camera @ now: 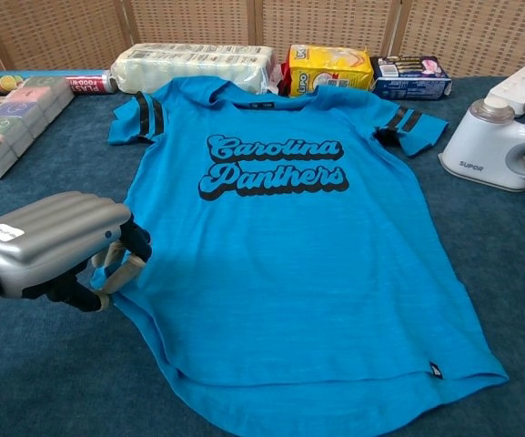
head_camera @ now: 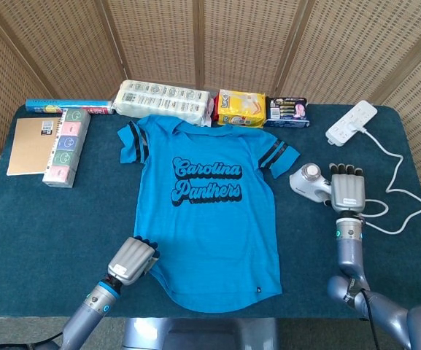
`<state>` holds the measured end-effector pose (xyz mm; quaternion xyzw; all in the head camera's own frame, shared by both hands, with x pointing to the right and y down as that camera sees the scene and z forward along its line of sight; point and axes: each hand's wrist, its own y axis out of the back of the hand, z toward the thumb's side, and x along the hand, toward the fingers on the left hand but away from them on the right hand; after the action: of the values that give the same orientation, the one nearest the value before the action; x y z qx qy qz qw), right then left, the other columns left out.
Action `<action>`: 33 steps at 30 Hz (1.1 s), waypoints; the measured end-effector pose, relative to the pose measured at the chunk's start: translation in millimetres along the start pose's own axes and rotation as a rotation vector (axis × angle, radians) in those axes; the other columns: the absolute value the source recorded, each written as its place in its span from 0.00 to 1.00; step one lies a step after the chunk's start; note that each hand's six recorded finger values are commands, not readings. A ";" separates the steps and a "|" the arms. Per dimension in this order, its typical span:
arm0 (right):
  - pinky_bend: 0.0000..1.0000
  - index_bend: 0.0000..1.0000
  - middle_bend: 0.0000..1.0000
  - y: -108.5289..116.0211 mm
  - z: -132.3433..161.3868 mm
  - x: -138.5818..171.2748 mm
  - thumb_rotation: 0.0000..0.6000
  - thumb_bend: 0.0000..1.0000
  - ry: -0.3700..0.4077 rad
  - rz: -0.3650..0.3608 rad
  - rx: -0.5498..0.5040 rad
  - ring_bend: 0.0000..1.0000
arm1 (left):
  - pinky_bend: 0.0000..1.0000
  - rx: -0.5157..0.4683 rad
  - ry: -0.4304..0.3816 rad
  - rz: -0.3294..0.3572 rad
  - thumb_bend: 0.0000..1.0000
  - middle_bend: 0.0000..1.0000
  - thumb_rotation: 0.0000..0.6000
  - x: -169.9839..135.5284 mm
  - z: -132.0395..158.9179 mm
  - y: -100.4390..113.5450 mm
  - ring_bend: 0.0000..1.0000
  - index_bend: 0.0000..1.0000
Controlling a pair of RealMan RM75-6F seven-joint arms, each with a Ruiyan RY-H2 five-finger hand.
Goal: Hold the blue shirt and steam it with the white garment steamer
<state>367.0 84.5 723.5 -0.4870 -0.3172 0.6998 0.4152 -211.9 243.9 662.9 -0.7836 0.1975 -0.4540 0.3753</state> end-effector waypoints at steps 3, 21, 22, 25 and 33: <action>0.23 0.24 0.30 -1.3 -0.5 -3.4 0.80 0.37 0.000 0.001 0.027 0.24 | 0.50 0.001 0.001 0.001 0.44 0.71 1.00 0.2 -0.2 0.4 0.57 0.81; 0.47 0.41 0.45 -10.8 -4.1 -26.4 1.00 0.47 -0.008 0.030 0.145 0.46 | 0.50 -0.001 0.002 -0.003 0.44 0.71 1.00 2.6 1.6 0.0 0.57 0.81; 0.49 0.44 0.48 -11.2 -3.1 -27.2 1.00 0.47 -0.007 0.032 0.144 0.49 | 0.50 -0.001 0.003 -0.004 0.44 0.71 1.00 2.4 1.2 -0.1 0.57 0.81; 0.56 0.51 0.56 -10.7 -1.1 -29.0 1.00 0.47 0.000 0.028 0.145 0.58 | 0.50 -0.001 0.005 -0.005 0.44 0.71 1.00 2.5 0.7 -0.4 0.57 0.81; 0.73 0.63 0.71 -8.8 6.2 -32.0 1.00 0.41 0.049 0.009 0.084 0.73 | 0.50 -0.004 0.006 -0.009 0.44 0.71 1.00 3.0 0.6 -2.1 0.57 0.81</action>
<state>369.3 59.8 746.4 -0.4874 -0.2749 0.7024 0.4398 -209.9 243.6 666.0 -0.7839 0.1960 -0.4578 0.3708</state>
